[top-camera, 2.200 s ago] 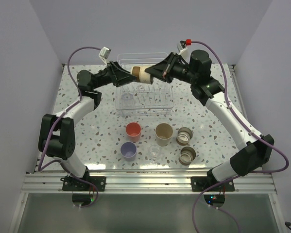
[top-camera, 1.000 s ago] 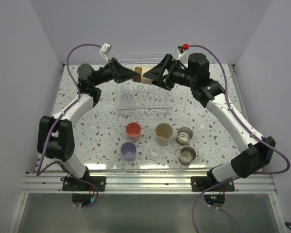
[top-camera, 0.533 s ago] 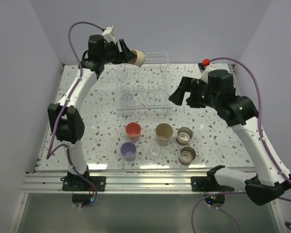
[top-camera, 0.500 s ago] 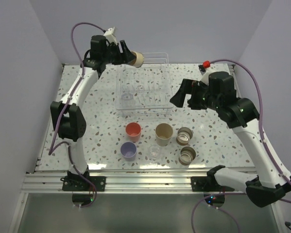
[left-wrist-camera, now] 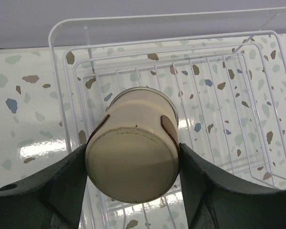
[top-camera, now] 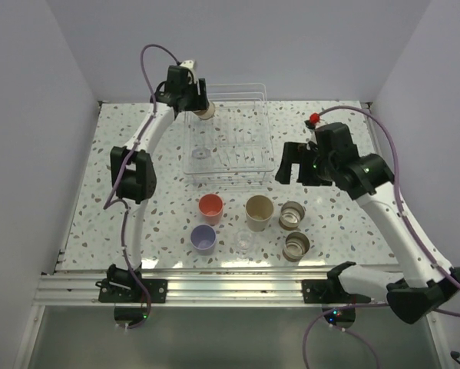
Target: Load the cups into the dish rack
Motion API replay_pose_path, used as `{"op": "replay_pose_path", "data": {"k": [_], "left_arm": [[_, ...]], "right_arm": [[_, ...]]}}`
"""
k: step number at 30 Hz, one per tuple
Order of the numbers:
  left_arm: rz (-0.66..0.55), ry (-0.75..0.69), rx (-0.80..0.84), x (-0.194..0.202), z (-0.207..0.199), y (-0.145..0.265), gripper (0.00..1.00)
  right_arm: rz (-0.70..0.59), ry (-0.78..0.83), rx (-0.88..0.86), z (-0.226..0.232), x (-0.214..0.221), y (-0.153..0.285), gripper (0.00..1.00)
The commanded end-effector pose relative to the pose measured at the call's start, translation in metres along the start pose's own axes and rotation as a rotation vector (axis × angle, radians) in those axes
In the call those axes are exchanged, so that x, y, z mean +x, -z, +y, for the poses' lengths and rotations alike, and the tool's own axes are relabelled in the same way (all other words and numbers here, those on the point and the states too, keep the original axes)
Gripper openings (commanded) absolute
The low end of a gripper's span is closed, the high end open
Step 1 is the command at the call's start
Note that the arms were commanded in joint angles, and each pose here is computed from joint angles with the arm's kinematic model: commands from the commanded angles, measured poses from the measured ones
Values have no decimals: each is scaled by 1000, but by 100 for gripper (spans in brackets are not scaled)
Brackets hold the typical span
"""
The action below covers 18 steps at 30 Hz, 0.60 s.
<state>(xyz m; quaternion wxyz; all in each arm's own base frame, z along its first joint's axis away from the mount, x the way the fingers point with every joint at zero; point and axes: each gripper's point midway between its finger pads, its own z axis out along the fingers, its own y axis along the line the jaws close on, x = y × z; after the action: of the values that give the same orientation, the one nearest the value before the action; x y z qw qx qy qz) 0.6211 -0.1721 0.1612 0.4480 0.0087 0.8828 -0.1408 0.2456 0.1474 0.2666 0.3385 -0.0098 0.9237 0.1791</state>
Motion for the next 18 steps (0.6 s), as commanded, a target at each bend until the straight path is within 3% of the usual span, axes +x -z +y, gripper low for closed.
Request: {"op": "replay_pose_path", "data": {"k": [1,10,16,18], "left_arm": [[-126,-52,-32,-36,5,-3,0],[-148,-7,-67,-27,15,-37,0],[-181,-37,-81,-36,19,-36,19],[-182,-51,-103,-37,22,-33,19]], "right_arm": [[12,13,62,-2,-21,-16,98],[145,14,104,2,-26,-67,98],[103,67,63,7,-37,-76,98],[89,77,66,6,-39,-75,98]]}}
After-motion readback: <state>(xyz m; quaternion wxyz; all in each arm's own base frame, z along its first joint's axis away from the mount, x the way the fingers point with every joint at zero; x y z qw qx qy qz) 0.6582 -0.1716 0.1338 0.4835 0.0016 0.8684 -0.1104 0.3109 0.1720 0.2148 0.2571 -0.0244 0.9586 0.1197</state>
